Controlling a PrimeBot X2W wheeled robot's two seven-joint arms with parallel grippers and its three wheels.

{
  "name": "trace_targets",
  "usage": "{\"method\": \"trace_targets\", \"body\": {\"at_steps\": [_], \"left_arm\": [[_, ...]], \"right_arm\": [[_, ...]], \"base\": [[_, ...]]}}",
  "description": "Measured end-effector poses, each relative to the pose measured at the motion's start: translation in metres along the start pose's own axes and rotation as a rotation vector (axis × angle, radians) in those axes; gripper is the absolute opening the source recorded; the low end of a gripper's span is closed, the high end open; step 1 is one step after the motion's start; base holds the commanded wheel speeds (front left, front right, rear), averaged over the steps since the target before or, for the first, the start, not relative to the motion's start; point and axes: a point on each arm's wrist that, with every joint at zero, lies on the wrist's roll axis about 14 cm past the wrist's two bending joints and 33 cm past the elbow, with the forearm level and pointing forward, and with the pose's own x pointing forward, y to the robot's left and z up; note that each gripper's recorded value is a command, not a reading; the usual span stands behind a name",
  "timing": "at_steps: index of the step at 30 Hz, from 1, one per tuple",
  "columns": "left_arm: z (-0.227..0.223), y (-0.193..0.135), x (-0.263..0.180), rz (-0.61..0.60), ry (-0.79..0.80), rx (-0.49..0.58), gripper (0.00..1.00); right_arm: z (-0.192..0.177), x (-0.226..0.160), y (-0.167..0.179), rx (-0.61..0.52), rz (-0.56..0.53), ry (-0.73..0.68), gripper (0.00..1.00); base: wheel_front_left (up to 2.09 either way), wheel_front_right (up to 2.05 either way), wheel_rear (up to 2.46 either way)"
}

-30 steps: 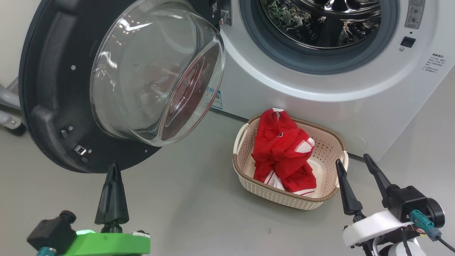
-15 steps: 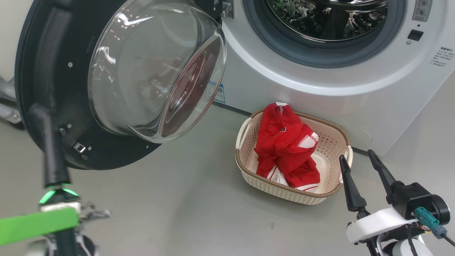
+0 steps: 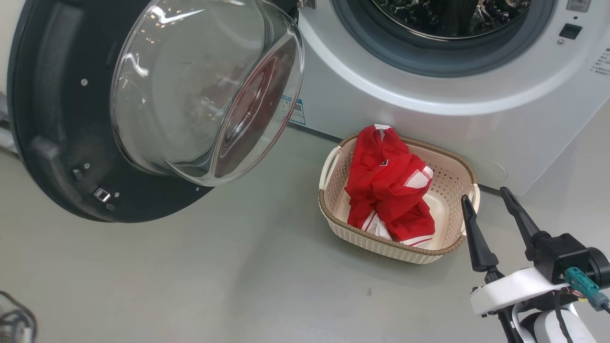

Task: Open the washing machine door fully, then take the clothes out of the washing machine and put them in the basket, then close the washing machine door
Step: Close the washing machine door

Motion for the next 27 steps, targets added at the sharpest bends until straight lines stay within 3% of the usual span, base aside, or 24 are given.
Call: {"method": "trace_targets", "body": {"at_steps": [5,12,27], "left_arm": [[0.011,0.03,0.023,0.117,0.032,0.023,0.0],[-0.01,0.06,0.041,0.242,0.206,0.056,0.0],[-0.067,0.108,0.02,0.401,0.582,0.132,0.0]], "right_arm": [[-0.003,0.0,-0.003,0.006,-0.002,0.012,1.0],[-0.003,-0.001,-0.011,0.005,-0.019,0.015,1.0],[-0.004,-0.005,-0.024,-0.001,-0.052,0.017,1.0]], "base": [[0.0,0.0,0.0],[0.0,0.0,0.0],[0.0,0.0,0.0]]}}
